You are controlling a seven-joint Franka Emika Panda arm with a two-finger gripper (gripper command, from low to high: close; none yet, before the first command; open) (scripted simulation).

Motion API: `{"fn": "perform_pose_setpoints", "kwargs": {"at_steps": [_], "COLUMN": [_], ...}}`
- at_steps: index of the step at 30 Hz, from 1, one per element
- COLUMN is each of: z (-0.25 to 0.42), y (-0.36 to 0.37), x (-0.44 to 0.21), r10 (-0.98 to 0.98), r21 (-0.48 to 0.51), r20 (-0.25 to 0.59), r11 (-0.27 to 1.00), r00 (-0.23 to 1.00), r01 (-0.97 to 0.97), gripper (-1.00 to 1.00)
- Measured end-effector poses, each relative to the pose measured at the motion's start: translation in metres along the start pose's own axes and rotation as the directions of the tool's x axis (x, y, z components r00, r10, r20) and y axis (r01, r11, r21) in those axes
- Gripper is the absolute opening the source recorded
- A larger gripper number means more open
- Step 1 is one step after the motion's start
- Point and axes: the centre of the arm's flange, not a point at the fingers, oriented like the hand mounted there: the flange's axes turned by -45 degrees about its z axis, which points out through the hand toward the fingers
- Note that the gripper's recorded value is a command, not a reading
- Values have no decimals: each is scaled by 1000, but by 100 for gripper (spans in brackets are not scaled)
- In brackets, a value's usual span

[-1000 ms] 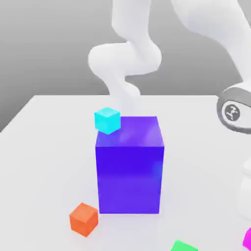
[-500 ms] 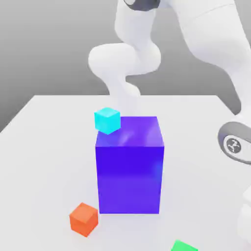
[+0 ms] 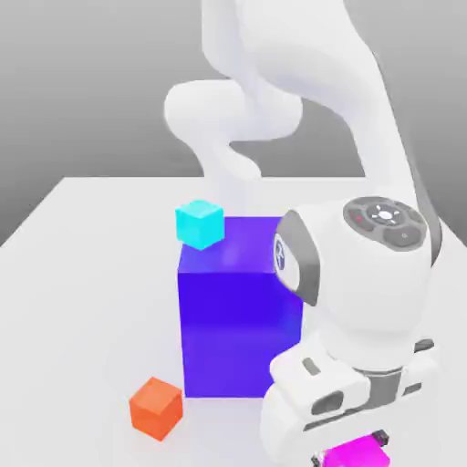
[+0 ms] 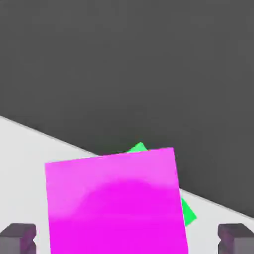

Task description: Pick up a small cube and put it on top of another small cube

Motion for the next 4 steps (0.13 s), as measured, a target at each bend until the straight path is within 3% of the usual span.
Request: {"fn": "perform_pose_setpoints", "kwargs": {"at_steps": [4], "z": [-45], "y": [1], "x": [0], "r10": [2], "r21": [-1], "r20": [0], "r11": [1000], "r00": [1000], "r01": [-2], "gripper": [100]}}
